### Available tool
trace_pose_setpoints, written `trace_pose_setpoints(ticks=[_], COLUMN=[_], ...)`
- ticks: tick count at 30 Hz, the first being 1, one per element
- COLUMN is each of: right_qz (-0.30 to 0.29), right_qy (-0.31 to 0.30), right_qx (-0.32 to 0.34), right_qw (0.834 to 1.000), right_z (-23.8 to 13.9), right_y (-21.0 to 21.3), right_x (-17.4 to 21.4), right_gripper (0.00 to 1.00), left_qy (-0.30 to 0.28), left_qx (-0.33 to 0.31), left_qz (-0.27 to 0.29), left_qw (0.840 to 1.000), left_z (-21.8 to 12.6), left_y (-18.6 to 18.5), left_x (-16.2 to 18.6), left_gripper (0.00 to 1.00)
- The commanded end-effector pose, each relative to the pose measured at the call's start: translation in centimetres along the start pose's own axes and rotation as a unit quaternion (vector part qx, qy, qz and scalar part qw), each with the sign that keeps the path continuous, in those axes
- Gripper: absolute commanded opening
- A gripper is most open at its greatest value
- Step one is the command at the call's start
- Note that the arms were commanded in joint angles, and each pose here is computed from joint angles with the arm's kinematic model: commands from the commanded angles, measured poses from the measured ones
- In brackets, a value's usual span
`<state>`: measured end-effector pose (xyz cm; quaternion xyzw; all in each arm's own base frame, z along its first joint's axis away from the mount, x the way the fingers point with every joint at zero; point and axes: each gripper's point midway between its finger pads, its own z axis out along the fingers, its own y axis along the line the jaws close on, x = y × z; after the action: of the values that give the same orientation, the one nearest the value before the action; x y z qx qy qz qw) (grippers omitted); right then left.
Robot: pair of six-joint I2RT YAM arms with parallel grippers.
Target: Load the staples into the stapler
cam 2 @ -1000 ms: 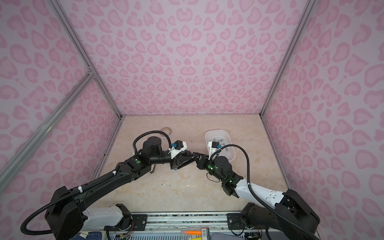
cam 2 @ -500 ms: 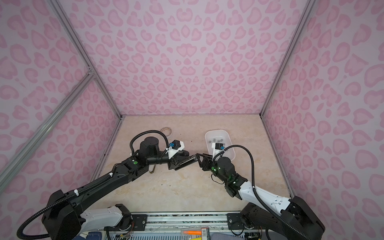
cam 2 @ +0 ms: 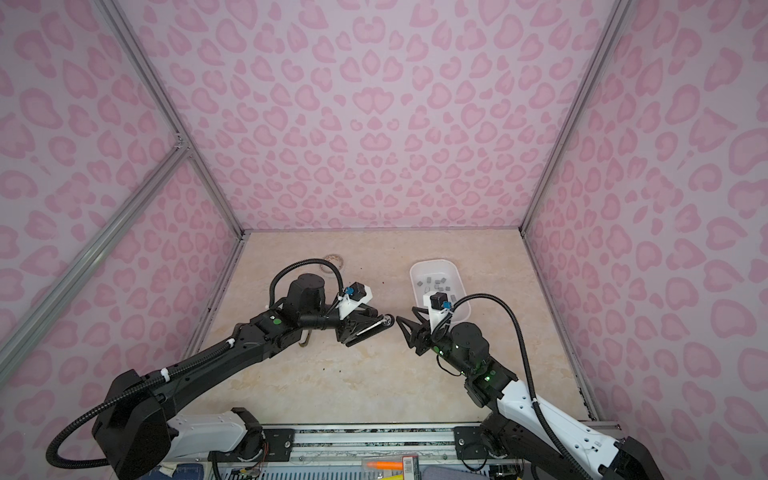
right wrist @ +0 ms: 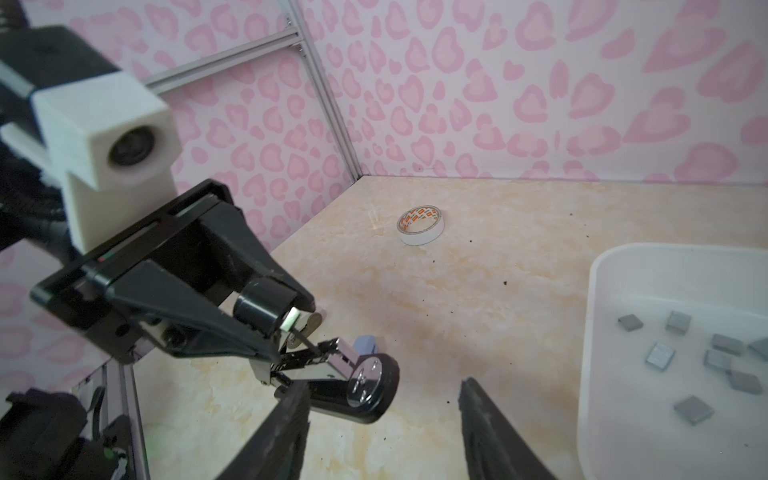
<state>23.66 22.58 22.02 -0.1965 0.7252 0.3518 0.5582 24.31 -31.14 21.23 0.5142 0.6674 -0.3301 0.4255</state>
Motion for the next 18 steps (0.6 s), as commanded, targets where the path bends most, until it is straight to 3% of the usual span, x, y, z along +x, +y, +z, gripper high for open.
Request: trace_pose_setpoints(ticks=[1,3,6,7,18], right_qz=[-0.148,-0.181,-0.259,-0.268,-0.254], right_qy=[0.016,0.029,0.052,0.054,0.074], right_qx=[-0.113,-0.127,-0.198,-0.201,-0.205], right_qw=[0.982,0.975,0.944,0.941,0.942], right_z=[-0.3,-0.3,-0.9,-0.9,-0.5], right_y=[4.0,4.8,7.1,7.4,7.8], right_x=[1.7,2.7,5.0,5.2,5.0], right_gripper=[0.57,0.64,0.52,0.51,0.66], left_qy=[-0.02,-0.019,-0.021,-0.022,-0.031], left_qx=[0.027,0.038,0.068,0.076,0.121], left_qz=[0.023,0.027,0.034,0.036,0.046], left_qw=[0.999,0.999,0.997,0.996,0.991], left_z=[-0.2,-0.4,-0.9,-1.0,-2.2], left_y=[-0.8,-1.3,-2.7,-3.0,-5.2], left_x=[-1.3,-1.2,-1.2,-1.2,-1.2], left_gripper=[0.04,0.04,0.04,0.04,0.04])
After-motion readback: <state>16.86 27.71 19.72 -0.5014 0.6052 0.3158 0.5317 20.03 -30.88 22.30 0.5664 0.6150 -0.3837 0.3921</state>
